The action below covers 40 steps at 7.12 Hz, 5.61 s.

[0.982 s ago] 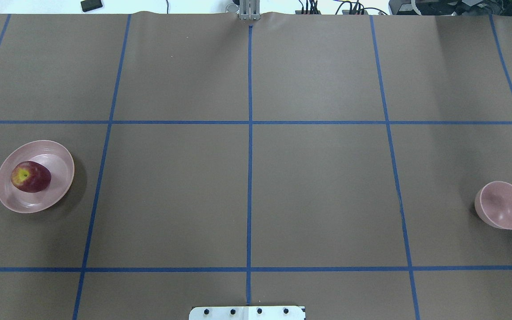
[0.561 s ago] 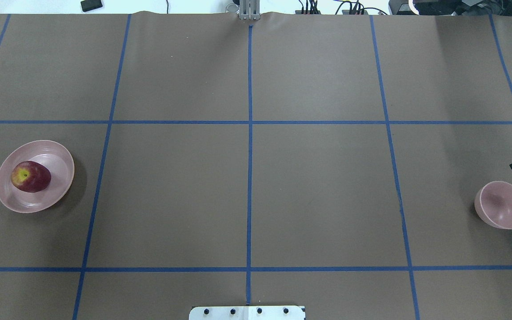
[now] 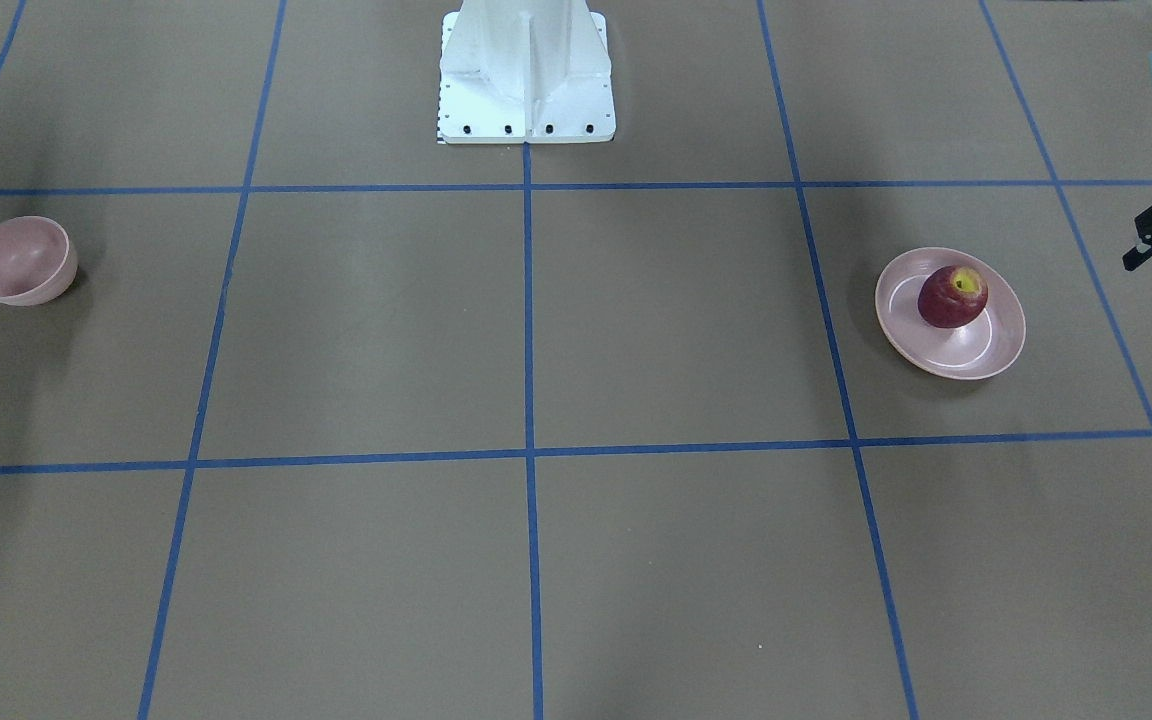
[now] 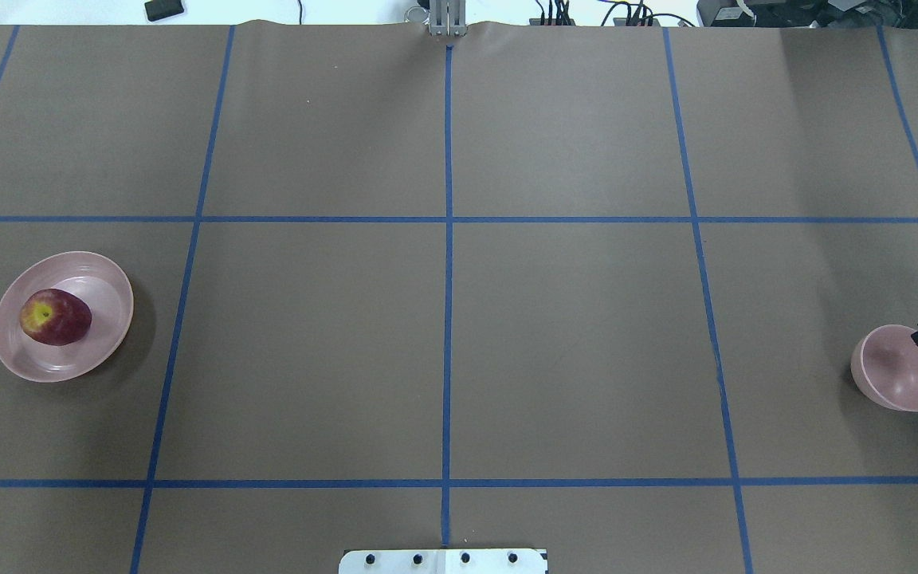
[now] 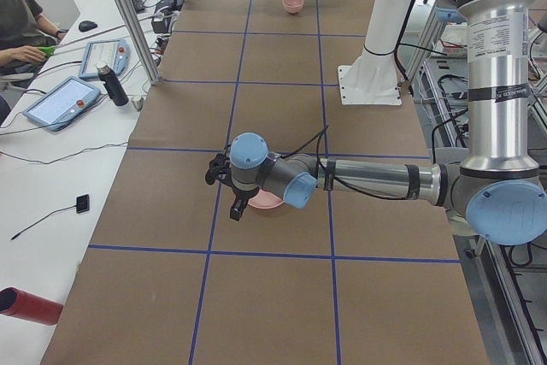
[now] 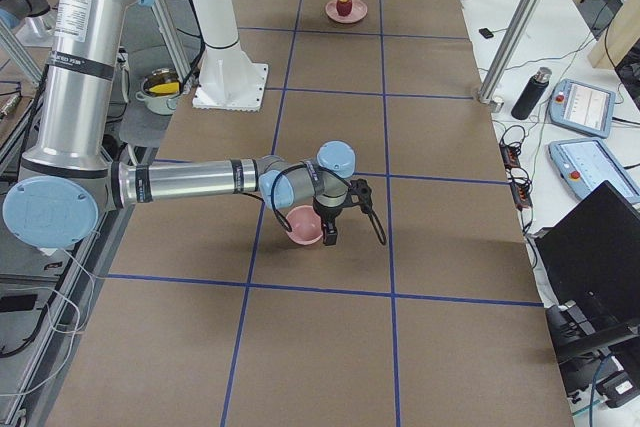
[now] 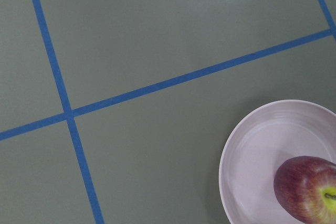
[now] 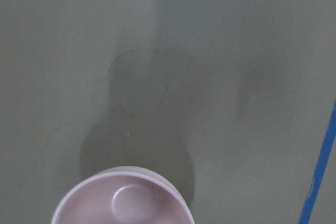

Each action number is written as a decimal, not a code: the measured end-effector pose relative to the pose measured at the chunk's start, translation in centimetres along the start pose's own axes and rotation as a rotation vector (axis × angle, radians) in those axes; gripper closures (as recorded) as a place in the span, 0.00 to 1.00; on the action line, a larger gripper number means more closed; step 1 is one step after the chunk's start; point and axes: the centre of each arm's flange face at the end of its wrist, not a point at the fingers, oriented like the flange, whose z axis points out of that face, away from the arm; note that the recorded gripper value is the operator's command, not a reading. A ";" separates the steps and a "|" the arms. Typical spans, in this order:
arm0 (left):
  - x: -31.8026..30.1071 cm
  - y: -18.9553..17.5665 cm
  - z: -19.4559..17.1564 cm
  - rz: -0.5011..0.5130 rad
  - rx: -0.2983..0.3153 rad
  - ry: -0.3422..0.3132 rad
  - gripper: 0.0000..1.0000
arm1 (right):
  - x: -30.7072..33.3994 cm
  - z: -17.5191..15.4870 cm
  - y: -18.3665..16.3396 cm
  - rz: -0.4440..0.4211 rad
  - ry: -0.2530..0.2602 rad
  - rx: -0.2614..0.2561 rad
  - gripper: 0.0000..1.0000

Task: Move apple from plate to bowl
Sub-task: 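Lower the right gripper onto the small pink bowl's rim and grasp it, then lift the pink bowl toward center with right gripper while left reaches for apple, then set bowl down at center with right gripper while left grasps red apple, then carry the apple toward the bowl with the left gripper while the right gripper withdraws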

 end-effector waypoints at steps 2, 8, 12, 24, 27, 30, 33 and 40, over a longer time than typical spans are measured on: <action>0.0 0.0 0.0 0.000 0.000 0.000 0.02 | -0.3 1.3 1.0 -0.029 0.000 -0.017 0.00; 0.0 -0.1 0.0 0.001 0.002 0.000 0.02 | 0.5 3.9 0.3 -0.027 -0.009 -0.043 1.00; 0.3 -0.2 -0.2 0.005 0.006 0.002 0.02 | -1.4 1.3 -0.7 -0.037 -0.080 -0.006 1.00; 15.9 0.5 9.9 -0.027 -0.038 -0.083 0.02 | -44.1 -7.9 -31.6 0.252 -0.163 0.150 1.00; 17.4 1.0 11.6 -0.068 -0.063 -0.082 0.02 | -48.1 -4.1 -32.8 0.234 -0.142 0.189 1.00; 17.6 1.3 13.1 -0.082 -0.083 -0.092 0.02 | -50.3 -2.4 -33.5 0.239 -0.141 0.181 1.00; 17.1 0.6 14.3 -0.087 -0.076 -0.121 0.85 | -51.3 -0.1 -33.2 0.232 -0.140 0.159 1.00; 21.3 -2.7 12.8 -0.122 -0.051 -0.062 1.00 | -43.2 -9.6 -30.7 0.272 -0.295 0.133 0.00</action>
